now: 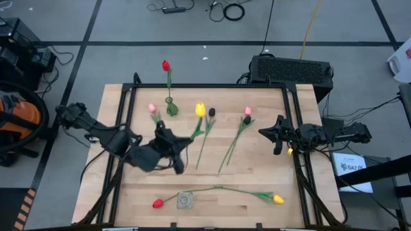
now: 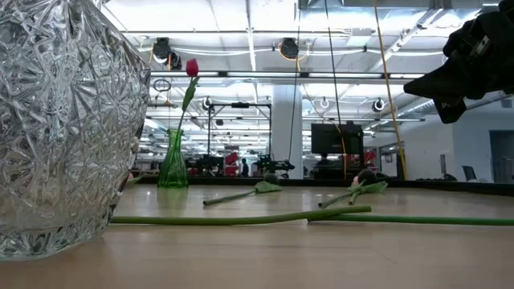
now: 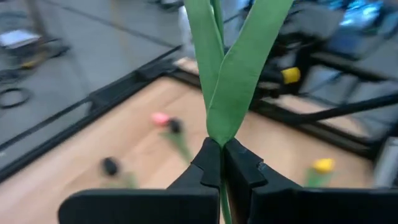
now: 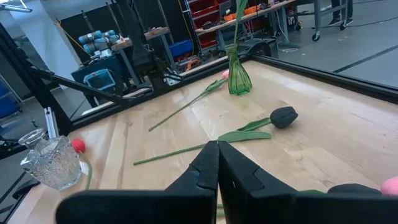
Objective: Sort flowers into vase by color
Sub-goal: Put the top yellow flower into the transparent vase
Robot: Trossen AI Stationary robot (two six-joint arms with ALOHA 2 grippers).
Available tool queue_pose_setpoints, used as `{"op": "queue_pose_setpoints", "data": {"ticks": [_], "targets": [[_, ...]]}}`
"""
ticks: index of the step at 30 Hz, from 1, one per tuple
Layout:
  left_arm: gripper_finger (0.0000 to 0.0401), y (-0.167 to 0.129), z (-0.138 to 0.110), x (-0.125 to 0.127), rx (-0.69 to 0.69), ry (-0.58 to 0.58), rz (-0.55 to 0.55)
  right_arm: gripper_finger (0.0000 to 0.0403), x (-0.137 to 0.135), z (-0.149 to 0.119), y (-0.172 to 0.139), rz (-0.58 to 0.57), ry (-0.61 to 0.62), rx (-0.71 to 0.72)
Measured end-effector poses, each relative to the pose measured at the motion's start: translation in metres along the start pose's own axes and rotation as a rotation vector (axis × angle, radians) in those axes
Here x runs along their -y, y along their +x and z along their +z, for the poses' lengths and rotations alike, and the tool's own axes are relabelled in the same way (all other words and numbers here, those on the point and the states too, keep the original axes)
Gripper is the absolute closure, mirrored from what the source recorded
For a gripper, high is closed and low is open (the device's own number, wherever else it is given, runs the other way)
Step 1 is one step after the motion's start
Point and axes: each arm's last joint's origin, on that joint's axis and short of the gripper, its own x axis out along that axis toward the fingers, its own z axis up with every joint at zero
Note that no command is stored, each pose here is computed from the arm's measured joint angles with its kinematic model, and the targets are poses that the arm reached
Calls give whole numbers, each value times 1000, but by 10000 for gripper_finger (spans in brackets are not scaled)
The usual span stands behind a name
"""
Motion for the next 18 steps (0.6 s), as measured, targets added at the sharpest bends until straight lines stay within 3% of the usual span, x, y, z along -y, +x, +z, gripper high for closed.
{"op": "queue_pose_setpoints", "data": {"ticks": [9, 18], "targets": [[397, -46, -6, 40, 89, 111, -262, 403, 0, 0, 0, 0, 0, 0], [397, -61, -46, 61, 272, 88, -368, 403, 0, 0, 0, 0, 0, 0]]}}
